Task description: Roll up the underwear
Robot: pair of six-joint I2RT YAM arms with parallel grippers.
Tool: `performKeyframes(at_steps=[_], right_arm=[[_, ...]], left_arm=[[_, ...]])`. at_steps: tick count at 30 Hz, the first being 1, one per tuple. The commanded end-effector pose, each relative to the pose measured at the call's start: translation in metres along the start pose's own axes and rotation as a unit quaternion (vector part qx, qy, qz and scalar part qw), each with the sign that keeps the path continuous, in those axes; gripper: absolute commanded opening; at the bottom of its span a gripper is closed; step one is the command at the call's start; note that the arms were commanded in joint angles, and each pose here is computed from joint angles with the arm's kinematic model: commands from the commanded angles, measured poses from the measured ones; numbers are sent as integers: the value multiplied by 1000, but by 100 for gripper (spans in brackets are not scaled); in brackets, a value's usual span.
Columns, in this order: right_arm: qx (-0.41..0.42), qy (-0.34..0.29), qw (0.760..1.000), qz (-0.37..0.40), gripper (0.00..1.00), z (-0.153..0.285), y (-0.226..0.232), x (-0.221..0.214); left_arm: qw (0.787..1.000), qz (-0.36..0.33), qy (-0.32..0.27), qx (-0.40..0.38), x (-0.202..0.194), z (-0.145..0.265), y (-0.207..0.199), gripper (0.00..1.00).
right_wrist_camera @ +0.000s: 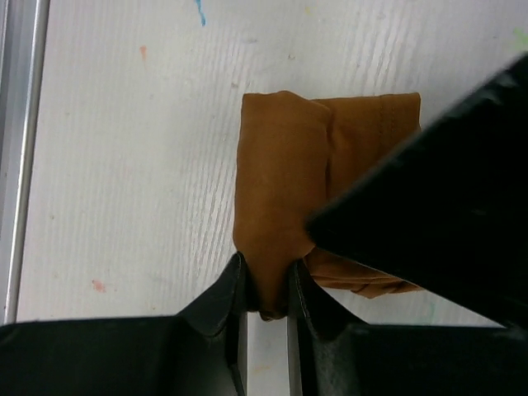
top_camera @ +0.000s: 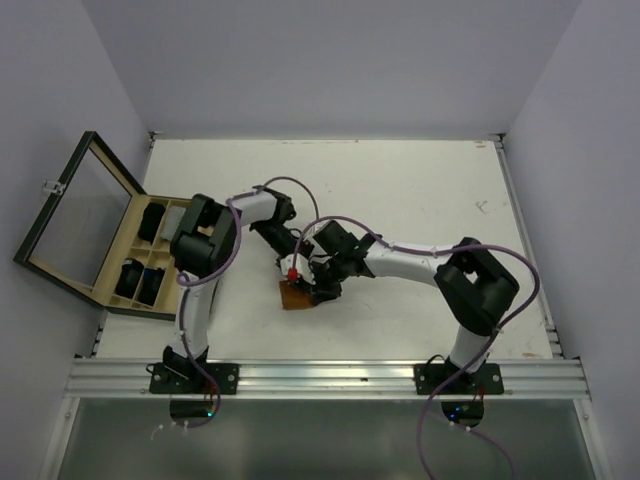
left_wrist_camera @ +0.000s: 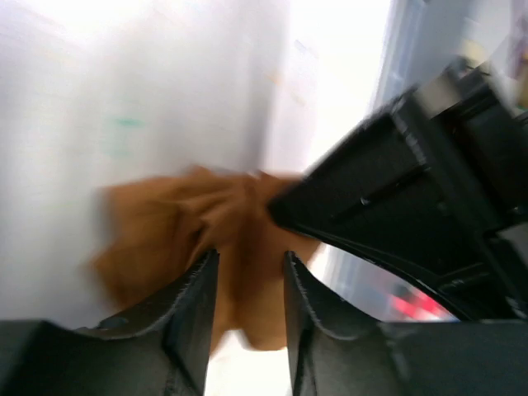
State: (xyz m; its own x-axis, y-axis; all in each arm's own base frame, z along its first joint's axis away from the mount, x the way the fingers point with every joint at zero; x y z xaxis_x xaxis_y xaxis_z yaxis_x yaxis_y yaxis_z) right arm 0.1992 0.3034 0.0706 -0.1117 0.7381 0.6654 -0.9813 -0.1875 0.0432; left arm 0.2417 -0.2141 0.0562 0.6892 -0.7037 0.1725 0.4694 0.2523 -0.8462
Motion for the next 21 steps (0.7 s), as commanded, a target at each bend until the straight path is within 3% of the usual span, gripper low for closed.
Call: performKeyframes(at_steps=[1, 4, 8, 9, 14, 15, 21], right_arm=[[89, 38, 993, -68, 0, -18, 25, -18], [109, 55, 987, -104, 0, -27, 24, -21], [133, 68, 974, -168, 0, -35, 23, -24], [144, 68, 970, -185, 0, -38, 24, -25], [169, 68, 941, -285, 0, -47, 14, -36], [176, 71, 934, -304, 0, -50, 13, -41], [187, 65, 897, -395, 0, -54, -4, -51]], left_arm=[[957, -163, -156, 182, 62, 84, 35, 41], [917, -192, -263, 229, 73, 147, 10, 43], [828, -242, -393, 319, 56, 224, -41, 44], [818, -242, -399, 336, 44, 229, -38, 43], [808, -309, -327, 380, -1, 208, -63, 45], [815, -319, -290, 388, -19, 192, -54, 45], [798, -401, -183, 411, -68, 133, -53, 48]])
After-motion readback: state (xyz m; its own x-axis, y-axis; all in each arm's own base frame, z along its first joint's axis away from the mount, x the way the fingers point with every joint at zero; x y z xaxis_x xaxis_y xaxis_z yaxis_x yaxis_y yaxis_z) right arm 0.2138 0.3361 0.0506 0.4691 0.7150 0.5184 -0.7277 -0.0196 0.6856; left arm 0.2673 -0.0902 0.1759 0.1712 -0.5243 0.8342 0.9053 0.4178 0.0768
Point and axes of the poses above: each gripper's point midway between its finger pads, its own z axis back along the fingers, its own y axis along the line the jaws close on, x = y × z, the point moved 5 cm from there along z, back along the fingers, and after that the axes turned 1 degree about z, right-handed, at the moved point
